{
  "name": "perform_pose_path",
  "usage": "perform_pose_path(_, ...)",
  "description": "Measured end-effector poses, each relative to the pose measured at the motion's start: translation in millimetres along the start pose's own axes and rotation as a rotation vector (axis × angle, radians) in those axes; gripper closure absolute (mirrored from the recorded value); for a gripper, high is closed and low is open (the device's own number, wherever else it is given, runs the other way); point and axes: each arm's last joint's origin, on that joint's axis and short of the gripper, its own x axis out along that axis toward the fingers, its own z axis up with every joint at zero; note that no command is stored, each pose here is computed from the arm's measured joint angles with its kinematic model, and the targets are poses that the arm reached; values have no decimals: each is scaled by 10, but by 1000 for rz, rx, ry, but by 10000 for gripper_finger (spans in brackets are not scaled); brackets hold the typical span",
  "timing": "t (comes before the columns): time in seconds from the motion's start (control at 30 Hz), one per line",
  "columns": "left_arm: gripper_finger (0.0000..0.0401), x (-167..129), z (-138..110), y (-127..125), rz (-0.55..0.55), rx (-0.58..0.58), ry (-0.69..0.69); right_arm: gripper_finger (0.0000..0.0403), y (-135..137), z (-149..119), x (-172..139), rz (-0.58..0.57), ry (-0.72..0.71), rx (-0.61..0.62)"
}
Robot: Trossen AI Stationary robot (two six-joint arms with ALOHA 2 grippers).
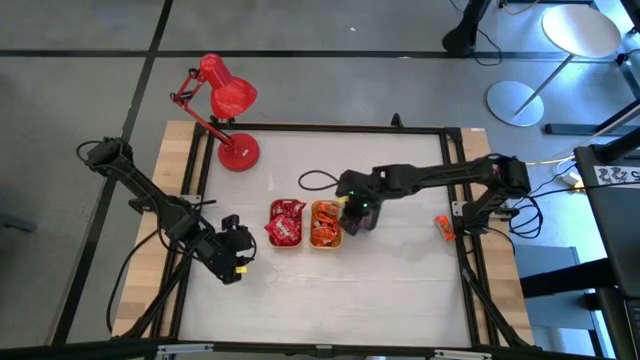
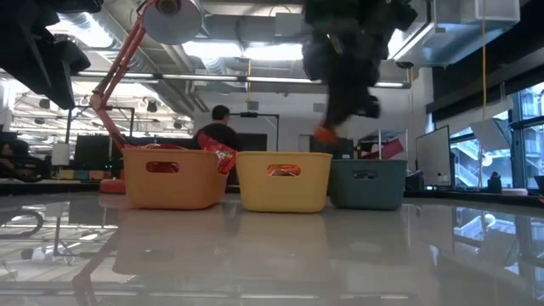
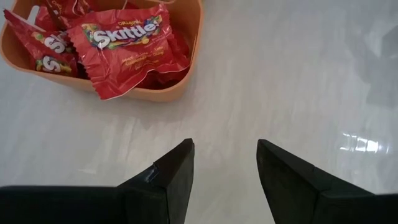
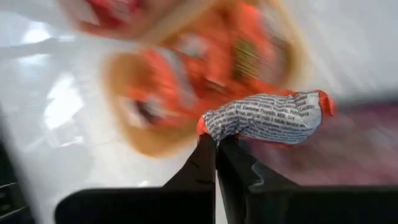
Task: Sort candy
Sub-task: Put the orange candy into the yellow bin
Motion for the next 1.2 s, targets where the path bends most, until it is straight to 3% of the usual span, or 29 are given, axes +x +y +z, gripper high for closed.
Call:
perform_pose_path(0.13,235,1,0,0,0,2,0,398,144,111,65,106,-117,-75)
perform_pose_path(0.33,235,0,3,-3,-2,-4,-3,383,106,140,361,129,-65,-43)
perform_pose_path(0.67,235,1,2,-2,-2,-6,-2,225,71,118,435,103,-32,-44)
perform_pose_path(0.9,235,0,-1,1,1,0,1,177,151,14,-50,119,-48,-60)
perform_pose_path(1.03,235,1,-1,0,1,0,1,180,152,-252,-394,-25,20,-73)
perform_pose_path(1.2,235,1,0,0,0,-39,0,188,65,-753,-709,-356,244,42)
